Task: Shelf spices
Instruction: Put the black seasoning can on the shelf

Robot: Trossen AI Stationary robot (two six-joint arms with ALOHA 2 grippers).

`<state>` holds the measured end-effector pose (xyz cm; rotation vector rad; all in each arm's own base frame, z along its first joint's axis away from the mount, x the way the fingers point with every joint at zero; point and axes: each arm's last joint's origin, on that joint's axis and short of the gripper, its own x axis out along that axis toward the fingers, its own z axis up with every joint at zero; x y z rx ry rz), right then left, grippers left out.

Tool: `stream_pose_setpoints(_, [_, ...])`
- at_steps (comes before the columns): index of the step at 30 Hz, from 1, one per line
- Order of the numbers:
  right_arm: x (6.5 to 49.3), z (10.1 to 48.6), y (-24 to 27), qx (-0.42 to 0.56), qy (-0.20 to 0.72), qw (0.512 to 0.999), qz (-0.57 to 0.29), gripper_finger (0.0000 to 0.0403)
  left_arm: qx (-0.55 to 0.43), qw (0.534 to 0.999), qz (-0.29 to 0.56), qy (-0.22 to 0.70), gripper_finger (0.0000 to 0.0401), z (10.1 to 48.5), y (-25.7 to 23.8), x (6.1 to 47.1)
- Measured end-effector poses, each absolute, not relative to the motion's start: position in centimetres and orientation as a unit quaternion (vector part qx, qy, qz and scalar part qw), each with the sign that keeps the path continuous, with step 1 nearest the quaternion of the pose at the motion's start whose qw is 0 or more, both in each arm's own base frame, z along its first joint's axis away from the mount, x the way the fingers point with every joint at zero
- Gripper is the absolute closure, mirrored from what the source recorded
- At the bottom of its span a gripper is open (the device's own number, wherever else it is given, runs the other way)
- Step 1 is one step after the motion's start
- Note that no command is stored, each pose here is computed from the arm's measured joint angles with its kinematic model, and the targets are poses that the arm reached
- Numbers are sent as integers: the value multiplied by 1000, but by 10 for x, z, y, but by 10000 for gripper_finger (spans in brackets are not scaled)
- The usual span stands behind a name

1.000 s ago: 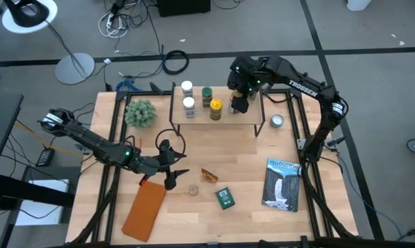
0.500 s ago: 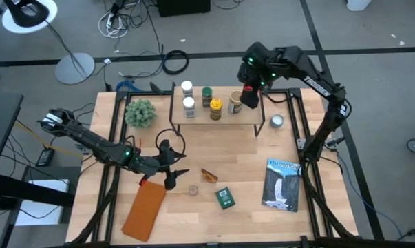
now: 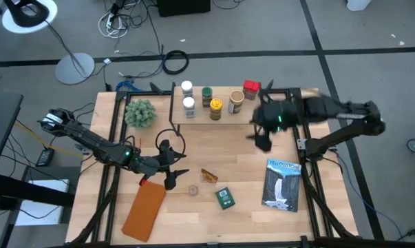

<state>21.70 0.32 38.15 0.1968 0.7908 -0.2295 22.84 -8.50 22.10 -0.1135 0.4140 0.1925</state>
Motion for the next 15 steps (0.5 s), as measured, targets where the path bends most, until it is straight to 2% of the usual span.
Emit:
stream_pose_setpoints(3, [216,344,32,86,358,928,-52,95,-57,973,95,204,114,221,-85,229])
stream_pose_setpoints(8, [222,282,65,142,284,948,10,96,-65,976,93,188,114,224,-86,230])
stream_pose_setpoints(15, [225,208,80,168,249,953,44,96,-74,978,90,172,114,228,-86,231])
